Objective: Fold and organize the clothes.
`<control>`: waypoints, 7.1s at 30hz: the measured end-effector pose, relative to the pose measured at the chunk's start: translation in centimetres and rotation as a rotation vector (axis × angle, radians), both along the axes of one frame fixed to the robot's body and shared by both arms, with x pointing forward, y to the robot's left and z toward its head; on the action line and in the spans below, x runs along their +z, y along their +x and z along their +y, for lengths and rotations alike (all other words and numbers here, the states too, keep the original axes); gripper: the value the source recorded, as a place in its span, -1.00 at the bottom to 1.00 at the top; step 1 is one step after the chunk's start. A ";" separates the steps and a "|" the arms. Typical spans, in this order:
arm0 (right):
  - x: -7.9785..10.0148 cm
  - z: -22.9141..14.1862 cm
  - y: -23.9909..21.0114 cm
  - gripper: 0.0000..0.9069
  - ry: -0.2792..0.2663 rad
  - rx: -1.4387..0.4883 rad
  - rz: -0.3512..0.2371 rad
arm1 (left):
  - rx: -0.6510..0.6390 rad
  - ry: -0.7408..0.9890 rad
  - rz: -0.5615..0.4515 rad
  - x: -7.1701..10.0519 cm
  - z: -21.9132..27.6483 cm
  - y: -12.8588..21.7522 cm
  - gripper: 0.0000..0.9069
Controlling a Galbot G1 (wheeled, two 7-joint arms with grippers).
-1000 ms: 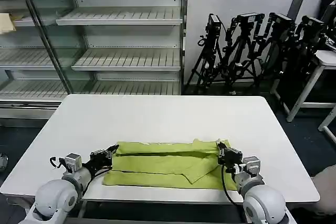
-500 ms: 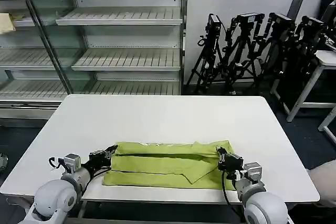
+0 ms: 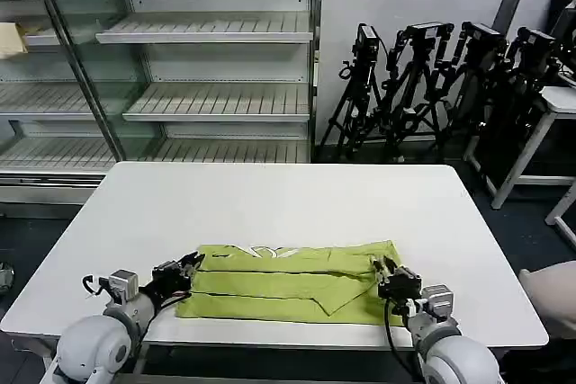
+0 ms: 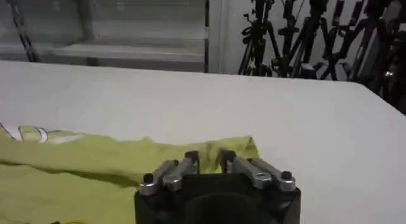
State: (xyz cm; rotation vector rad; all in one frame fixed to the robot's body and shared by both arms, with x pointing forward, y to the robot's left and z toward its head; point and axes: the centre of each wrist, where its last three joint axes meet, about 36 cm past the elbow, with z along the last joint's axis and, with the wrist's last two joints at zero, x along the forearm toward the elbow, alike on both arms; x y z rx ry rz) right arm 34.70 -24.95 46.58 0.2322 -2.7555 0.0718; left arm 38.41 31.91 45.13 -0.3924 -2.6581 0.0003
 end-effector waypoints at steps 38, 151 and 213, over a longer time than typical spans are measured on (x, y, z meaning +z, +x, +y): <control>-0.8 -1.7 -1.5 1.00 -0.019 -0.051 -0.018 | 0.266 -0.114 0.099 -1.6 -8.3 -2.9 -0.96; 2.3 -3.6 -0.4 1.00 -0.069 -0.114 -0.141 | -0.077 -0.188 -0.048 2.7 -19.0 0.5 1.00; 2.0 -2.7 -0.1 1.00 -0.050 -0.090 -0.149 | 0.194 -0.122 0.081 -2.2 -9.6 -0.2 -0.96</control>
